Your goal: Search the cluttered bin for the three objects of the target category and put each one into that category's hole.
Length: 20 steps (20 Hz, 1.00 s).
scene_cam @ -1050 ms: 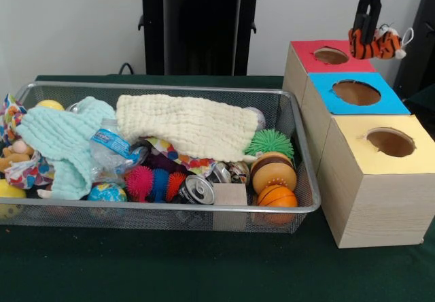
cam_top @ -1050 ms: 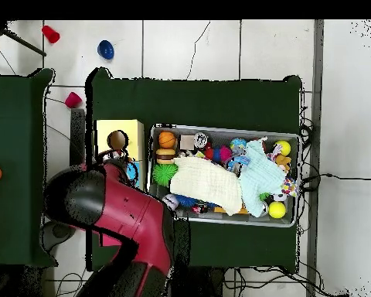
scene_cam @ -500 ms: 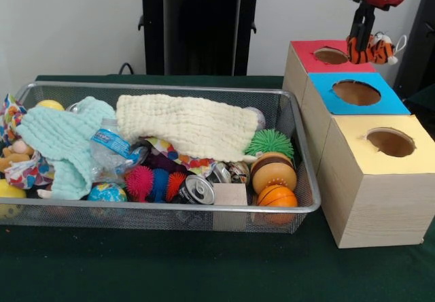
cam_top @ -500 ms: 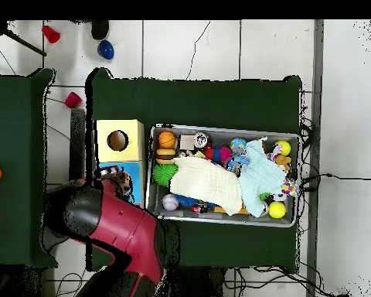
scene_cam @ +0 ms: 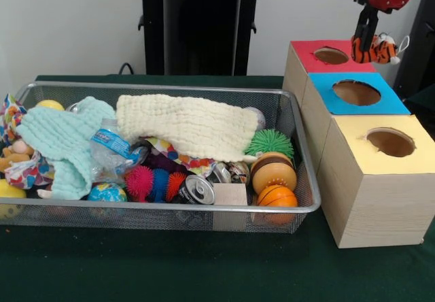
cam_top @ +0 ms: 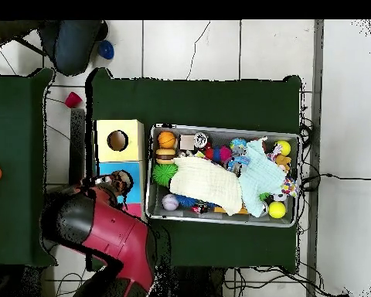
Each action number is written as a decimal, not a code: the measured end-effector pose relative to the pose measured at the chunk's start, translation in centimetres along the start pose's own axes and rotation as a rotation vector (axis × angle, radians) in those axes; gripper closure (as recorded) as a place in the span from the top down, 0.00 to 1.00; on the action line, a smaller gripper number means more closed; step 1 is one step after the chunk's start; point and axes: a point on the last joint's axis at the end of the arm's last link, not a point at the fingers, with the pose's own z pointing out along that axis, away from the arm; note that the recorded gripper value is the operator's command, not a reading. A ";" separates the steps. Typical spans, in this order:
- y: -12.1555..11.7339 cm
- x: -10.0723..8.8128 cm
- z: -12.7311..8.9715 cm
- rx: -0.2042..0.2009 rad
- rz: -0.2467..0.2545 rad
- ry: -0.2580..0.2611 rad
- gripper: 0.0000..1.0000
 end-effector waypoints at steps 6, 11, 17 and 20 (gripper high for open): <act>-1.8 1.5 0.7 0.031 0.000 0.011 0.00; -3.1 2.4 1.1 0.052 -0.003 0.017 0.00; -4.7 3.2 1.7 0.078 0.005 0.024 0.00; -5.3 3.2 1.9 0.088 0.013 0.024 0.00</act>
